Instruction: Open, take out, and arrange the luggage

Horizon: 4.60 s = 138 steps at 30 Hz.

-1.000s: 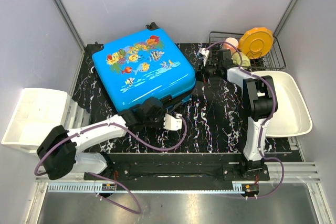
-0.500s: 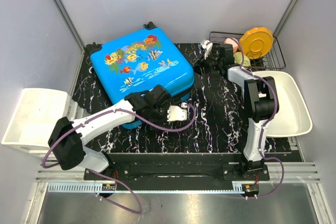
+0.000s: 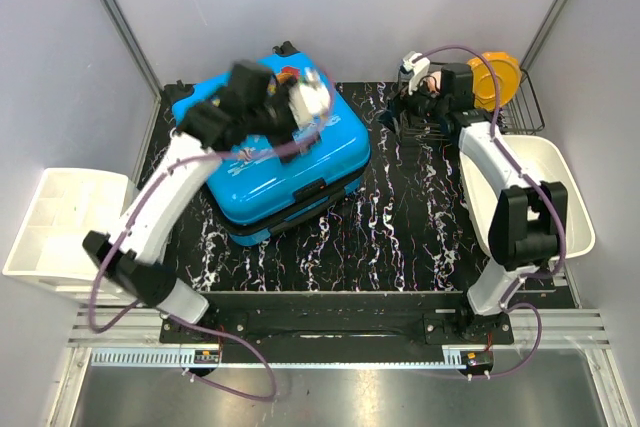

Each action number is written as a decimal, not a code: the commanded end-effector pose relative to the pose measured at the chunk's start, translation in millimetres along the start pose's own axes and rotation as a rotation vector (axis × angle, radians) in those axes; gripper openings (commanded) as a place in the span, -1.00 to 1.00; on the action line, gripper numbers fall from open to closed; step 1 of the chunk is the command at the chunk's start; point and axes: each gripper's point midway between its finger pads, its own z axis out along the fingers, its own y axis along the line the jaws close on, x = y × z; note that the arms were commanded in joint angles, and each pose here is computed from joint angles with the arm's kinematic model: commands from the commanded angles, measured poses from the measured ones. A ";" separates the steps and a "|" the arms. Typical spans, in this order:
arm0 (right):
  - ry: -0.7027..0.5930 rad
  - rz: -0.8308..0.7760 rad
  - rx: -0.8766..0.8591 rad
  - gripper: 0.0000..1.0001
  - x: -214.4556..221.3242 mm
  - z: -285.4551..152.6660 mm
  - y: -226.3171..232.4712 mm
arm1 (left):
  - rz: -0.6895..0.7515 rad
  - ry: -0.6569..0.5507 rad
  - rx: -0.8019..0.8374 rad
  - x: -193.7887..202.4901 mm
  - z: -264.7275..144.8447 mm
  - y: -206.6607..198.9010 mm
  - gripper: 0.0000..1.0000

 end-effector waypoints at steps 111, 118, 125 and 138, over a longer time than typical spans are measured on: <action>-0.030 -0.182 -0.170 0.33 19.4 -135.1 173.9 | -0.319 -0.234 -0.300 85.2 -127.7 150.7 -1.00; -0.154 -0.348 -0.101 0.26 -5.1 -75.0 181.7 | -0.435 -0.346 -0.378 56.5 -143.1 180.0 -1.00; -0.311 -0.504 0.085 0.51 -57.8 -12.9 164.2 | -0.536 -0.419 -0.440 48.7 -150.0 204.0 -1.00; -0.582 -0.630 0.476 0.83 -183.4 6.7 102.7 | -0.461 -0.437 -0.469 44.6 -198.1 145.5 0.98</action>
